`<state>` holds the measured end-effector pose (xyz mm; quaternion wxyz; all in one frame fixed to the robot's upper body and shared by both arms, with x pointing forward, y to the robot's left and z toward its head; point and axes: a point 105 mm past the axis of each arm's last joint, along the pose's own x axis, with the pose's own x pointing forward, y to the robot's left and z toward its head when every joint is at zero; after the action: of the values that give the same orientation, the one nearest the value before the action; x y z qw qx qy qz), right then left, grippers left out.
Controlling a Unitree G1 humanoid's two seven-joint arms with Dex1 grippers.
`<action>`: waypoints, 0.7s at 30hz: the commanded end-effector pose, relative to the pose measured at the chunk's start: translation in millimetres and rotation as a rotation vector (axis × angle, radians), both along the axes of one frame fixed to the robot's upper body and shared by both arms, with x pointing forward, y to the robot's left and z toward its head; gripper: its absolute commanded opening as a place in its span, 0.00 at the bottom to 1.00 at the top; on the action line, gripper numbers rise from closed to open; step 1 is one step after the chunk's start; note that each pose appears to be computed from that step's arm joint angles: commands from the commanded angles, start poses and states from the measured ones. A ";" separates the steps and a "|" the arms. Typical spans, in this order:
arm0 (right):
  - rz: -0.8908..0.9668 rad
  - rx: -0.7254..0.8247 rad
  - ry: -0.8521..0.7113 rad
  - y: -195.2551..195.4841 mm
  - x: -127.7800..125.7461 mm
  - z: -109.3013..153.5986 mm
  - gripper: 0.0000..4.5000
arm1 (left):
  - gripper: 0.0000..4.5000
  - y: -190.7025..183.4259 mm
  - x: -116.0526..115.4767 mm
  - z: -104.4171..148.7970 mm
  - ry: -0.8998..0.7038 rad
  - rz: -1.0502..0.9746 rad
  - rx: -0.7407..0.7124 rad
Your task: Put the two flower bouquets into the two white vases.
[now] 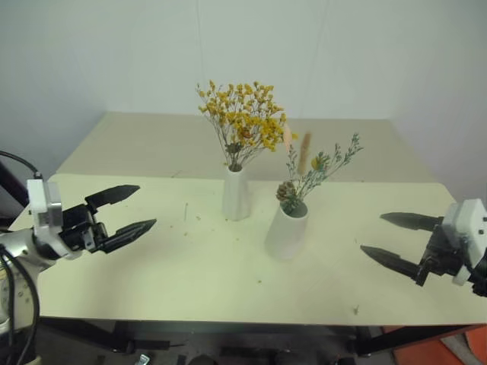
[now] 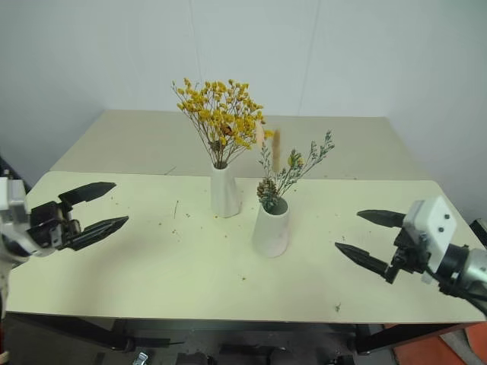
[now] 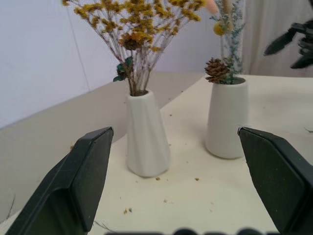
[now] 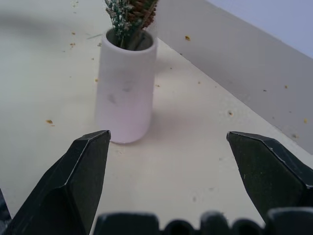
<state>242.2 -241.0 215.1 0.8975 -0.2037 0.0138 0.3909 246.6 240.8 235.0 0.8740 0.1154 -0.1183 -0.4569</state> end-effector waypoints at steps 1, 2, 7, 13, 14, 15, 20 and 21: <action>0.033 -0.035 -0.046 -8.7 2.3 14.8 1.00 | 0.99 -5.9 -17.4 17.3 -0.067 0.021 0.034; 0.038 -0.046 -0.047 -9.8 4.6 15.2 1.00 | 0.99 -6.8 -19.1 17.1 -0.063 0.023 0.036; 0.034 -0.063 -0.076 -15.4 14.4 18.8 1.00 | 0.99 -13.5 -13.6 14.9 -0.053 0.030 0.038; 0.017 -0.073 -0.105 -17.5 16.9 22.3 1.00 | 0.99 -14.4 -9.2 21.1 -0.078 0.058 0.035; 0.018 -0.074 -0.107 -17.2 15.6 22.4 1.00 | 0.99 -14.6 -8.8 21.4 -0.077 0.055 0.034; 0.019 -0.074 -0.107 -17.1 14.7 22.3 1.00 | 0.99 -14.8 -8.4 21.4 -0.077 0.052 0.035; -0.005 -0.085 -0.107 -18.8 11.5 17.4 1.00 | 0.99 -18.9 -5.0 22.5 -0.074 0.033 0.037; -0.006 -0.081 -0.108 -18.3 10.7 17.5 1.00 | 0.99 -19.5 -4.6 22.4 -0.072 0.027 0.039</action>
<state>256.7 -260.2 218.0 0.8914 -0.2362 0.0104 0.3866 243.4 223.5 248.1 0.8792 0.1407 -0.1262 -0.4373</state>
